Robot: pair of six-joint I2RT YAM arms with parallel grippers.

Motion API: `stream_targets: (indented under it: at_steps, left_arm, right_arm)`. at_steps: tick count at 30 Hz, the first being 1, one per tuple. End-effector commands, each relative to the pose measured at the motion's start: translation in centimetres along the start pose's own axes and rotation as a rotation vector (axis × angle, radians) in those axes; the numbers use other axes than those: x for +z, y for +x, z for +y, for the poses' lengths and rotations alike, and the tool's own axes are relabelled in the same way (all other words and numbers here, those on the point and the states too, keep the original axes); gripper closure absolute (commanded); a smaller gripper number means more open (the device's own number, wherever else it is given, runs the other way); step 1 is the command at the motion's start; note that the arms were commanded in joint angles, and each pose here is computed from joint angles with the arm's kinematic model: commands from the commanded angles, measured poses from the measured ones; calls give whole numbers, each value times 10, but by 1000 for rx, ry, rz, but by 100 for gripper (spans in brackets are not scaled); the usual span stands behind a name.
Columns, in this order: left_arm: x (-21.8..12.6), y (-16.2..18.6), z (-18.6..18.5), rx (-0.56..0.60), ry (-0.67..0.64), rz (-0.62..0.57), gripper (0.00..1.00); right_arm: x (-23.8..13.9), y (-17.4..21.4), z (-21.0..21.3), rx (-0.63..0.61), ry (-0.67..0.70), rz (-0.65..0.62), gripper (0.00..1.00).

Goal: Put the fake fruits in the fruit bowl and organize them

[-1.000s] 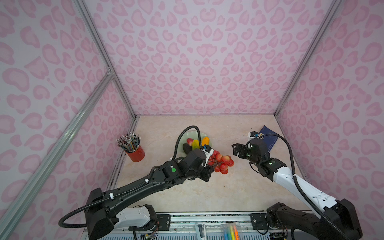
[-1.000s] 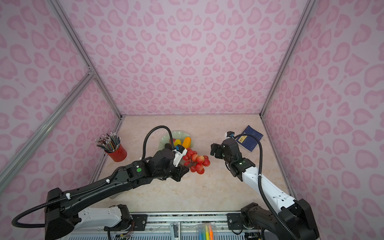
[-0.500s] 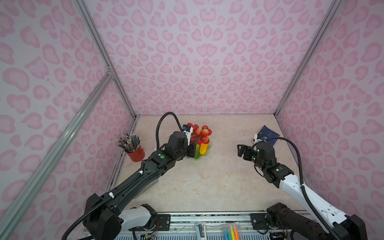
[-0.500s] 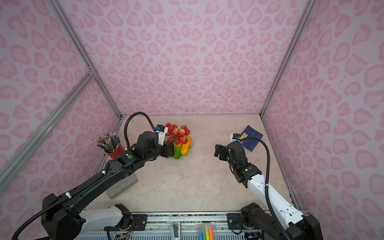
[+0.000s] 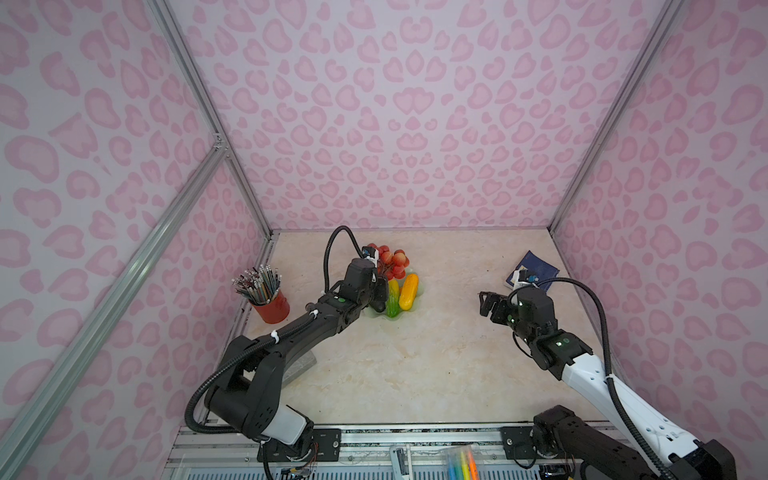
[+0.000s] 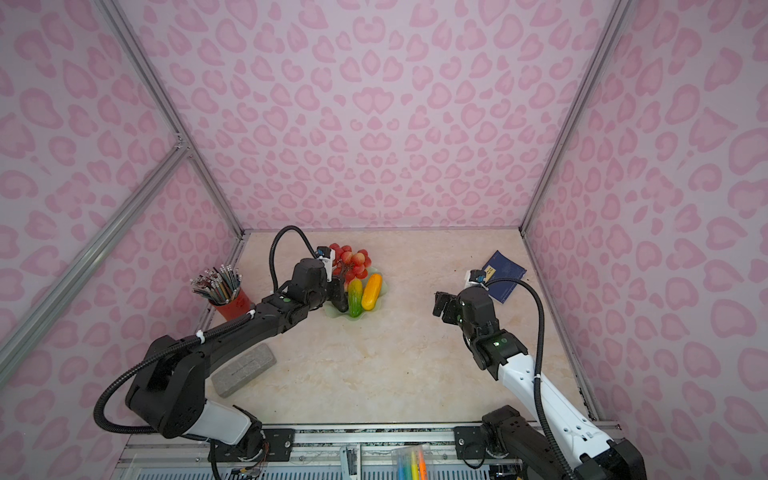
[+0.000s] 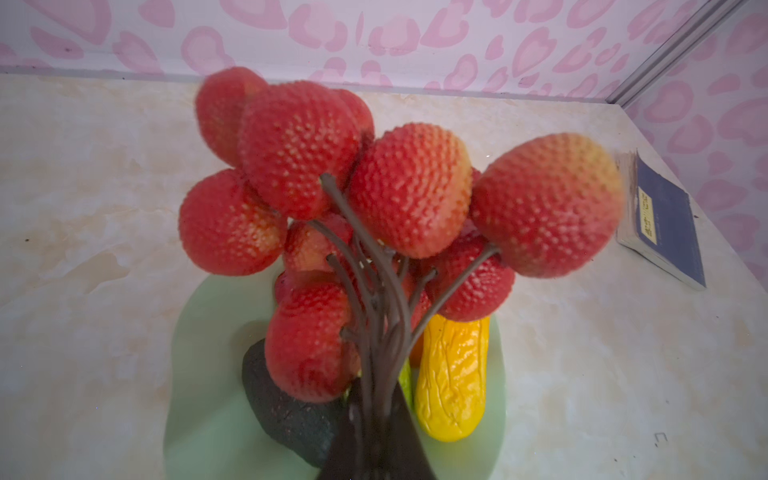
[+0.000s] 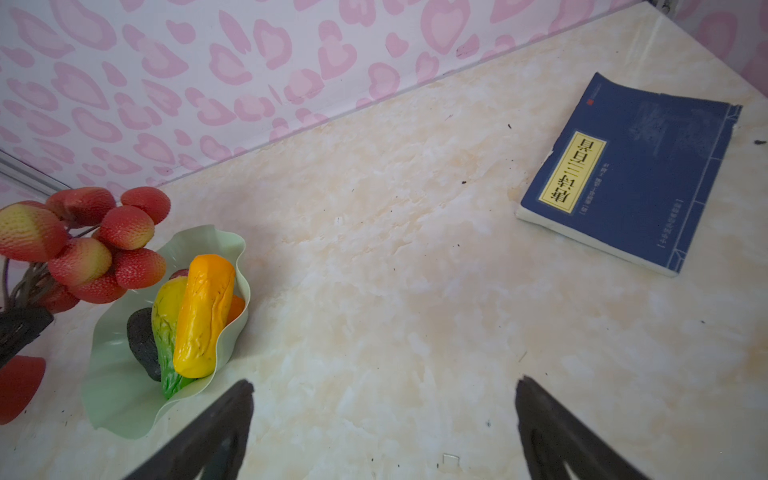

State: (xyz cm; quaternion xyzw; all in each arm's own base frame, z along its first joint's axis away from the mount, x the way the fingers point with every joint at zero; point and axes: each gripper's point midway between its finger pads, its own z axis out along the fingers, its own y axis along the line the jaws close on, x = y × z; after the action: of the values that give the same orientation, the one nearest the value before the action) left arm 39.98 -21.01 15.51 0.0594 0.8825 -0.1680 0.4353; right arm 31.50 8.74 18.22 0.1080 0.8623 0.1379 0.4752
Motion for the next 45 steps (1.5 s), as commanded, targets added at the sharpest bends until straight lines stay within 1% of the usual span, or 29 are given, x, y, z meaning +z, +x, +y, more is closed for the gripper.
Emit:
stream_targets:
  at_steps: [1, 3, 6, 9, 10, 11, 13, 15, 18, 20, 23, 24, 25, 26, 28, 30, 31, 33, 34, 36, 38, 40, 42, 44, 45]
  left_arm:
    - [10, -8, -2, -44, 20, -41, 96]
    - [14, 2, 1, -63, 17, -18, 94]
    - [15, 14, -2, -85, 43, 12, 85]
    - [11, 19, -3, -89, 56, 23, 65]
    - [8, 18, -3, -88, 59, 19, 54]
    - [5, 17, -3, -88, 61, 14, 45]
    - [-7, 10, -4, -90, 67, -14, 32]
    - [-19, 1, -5, -92, 75, -50, 27]
    - [-48, -21, -7, -96, 83, -143, 20]
    - [-73, -41, -5, -93, 77, -231, 18]
    - [-120, -69, 9, -70, 3, -395, 17]
    - [-135, -72, 21, -60, -53, -448, 17]
    - [-151, -78, 33, -45, -112, -526, 17]
    - [-161, -75, 45, -29, -172, -572, 17]
    - [-178, -61, 81, -12, -348, -658, 13]
    - [-179, -38, 108, 51, -465, -669, 12]
    - [-176, -27, 120, 61, -513, -655, 12]
    - [-169, -3, 150, 31, -614, -612, 11]
    - [-167, 7, 162, 11, -654, -595, 11]
    - [-162, 23, 183, -15, -714, -577, 10]
    - [-156, 32, 196, -29, -741, -569, 10]
    - [-144, 40, 206, -34, -741, -541, 10]
    - [-136, 40, 213, -34, -758, -525, 10]
    - [-129, 34, 212, -39, -718, -549, 9]
    - [-124, 30, 213, -17, -717, -539, 9]
  right_arm:
    - [2, 0, -5, 1, 21, -5, 3]
    - [4, -1, -6, 0, 22, -4, 3]
    - [6, -2, -5, 0, 20, 2, 3]
    - [8, -3, -4, -3, 21, -1, 3]
    - [8, -4, -4, -2, 19, -3, 3]
    - [9, -4, -4, 2, 21, -6, 3]
    - [10, -5, -3, 5, 16, -3, 3]
    - [11, -6, -3, 5, 18, 0, 3]
    - [11, -7, -4, -4, 24, -9, 3]
    - [12, -8, -6, -8, 34, -16, 3]
    - [13, -14, -9, -22, 52, -32, 3]
    - [13, -17, -12, -29, 78, -46, 2]
    - [13, -20, -19, -27, 117, -66, 1]
    - [12, -24, -26, -30, 154, -90, 1]
    - [9, -30, -37, -69, 211, -144, 1]
    - [7, -32, -49, -116, 259, -210, 1]
    - [8, -32, -50, -160, 256, -237, 1]
    - [8, -29, -50, -286, 241, -301, 1]
    - [6, -28, -54, -311, 258, -331, 1]
    - [-1, -31, -76, -313, 373, -402, 1]
    - [-3, -32, -95, -309, 470, -403, 1]
    - [5, -31, -110, -318, 503, -384, 1]
    - [16, -29, -120, -283, 487, -391, 1]
    - [28, -27, -125, -261, 448, -401, 1]
    - [33, -26, -126, -267, 443, -402, 1]
